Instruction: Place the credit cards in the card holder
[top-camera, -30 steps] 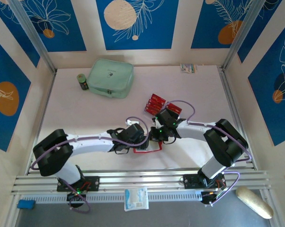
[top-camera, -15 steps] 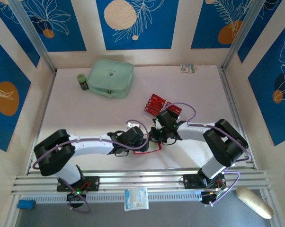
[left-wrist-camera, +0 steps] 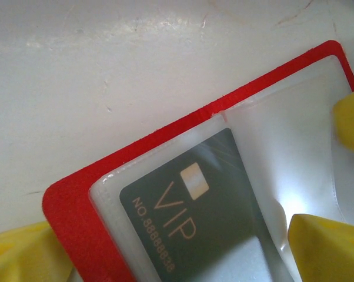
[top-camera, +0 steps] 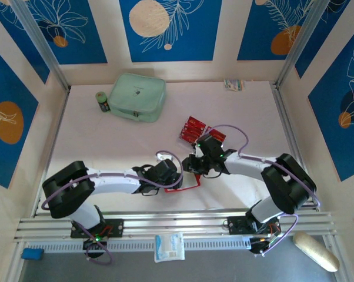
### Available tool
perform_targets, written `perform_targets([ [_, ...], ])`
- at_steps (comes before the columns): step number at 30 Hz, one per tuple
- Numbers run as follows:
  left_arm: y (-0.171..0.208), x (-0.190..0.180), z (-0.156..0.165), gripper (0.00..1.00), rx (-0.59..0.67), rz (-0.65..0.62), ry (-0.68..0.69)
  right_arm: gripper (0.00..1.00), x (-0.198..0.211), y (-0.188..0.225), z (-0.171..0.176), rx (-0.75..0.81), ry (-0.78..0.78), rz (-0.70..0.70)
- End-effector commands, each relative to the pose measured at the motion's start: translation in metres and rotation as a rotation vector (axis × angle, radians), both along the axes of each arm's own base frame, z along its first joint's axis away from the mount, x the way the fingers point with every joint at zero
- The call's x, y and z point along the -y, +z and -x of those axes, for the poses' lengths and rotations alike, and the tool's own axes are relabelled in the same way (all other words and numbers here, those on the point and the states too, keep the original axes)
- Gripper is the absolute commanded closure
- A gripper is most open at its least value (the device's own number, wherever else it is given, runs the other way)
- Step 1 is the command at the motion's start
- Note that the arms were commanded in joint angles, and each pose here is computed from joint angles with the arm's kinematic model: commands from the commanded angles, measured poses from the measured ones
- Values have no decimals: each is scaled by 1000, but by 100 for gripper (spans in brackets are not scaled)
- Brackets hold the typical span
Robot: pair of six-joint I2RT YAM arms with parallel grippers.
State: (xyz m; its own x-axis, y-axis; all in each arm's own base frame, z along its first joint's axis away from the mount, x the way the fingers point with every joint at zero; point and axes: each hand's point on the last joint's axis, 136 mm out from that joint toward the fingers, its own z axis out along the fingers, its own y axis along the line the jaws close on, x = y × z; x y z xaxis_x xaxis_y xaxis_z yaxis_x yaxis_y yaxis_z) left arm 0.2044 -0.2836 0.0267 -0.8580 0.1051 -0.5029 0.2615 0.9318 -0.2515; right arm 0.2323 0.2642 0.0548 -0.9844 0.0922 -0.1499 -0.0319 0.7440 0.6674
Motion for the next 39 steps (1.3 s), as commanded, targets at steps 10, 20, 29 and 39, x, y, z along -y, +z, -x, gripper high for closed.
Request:
perform_targets([
  [10, -19, -4, 12, 9, -45, -21, -23, 59, 11, -21, 10, -61, -1, 34],
  [20, -18, -5, 13, 9, -40, -12, -20, 59, -9, -16, 10, -67, 54, -11],
  [29, -10, -7, 12, 8, -17, 9, -15, 58, -23, -1, 15, -64, 90, -73],
  [39, 23, -24, 8, 6, 57, 50, 24, 39, -38, 23, 25, -45, 81, -154],
])
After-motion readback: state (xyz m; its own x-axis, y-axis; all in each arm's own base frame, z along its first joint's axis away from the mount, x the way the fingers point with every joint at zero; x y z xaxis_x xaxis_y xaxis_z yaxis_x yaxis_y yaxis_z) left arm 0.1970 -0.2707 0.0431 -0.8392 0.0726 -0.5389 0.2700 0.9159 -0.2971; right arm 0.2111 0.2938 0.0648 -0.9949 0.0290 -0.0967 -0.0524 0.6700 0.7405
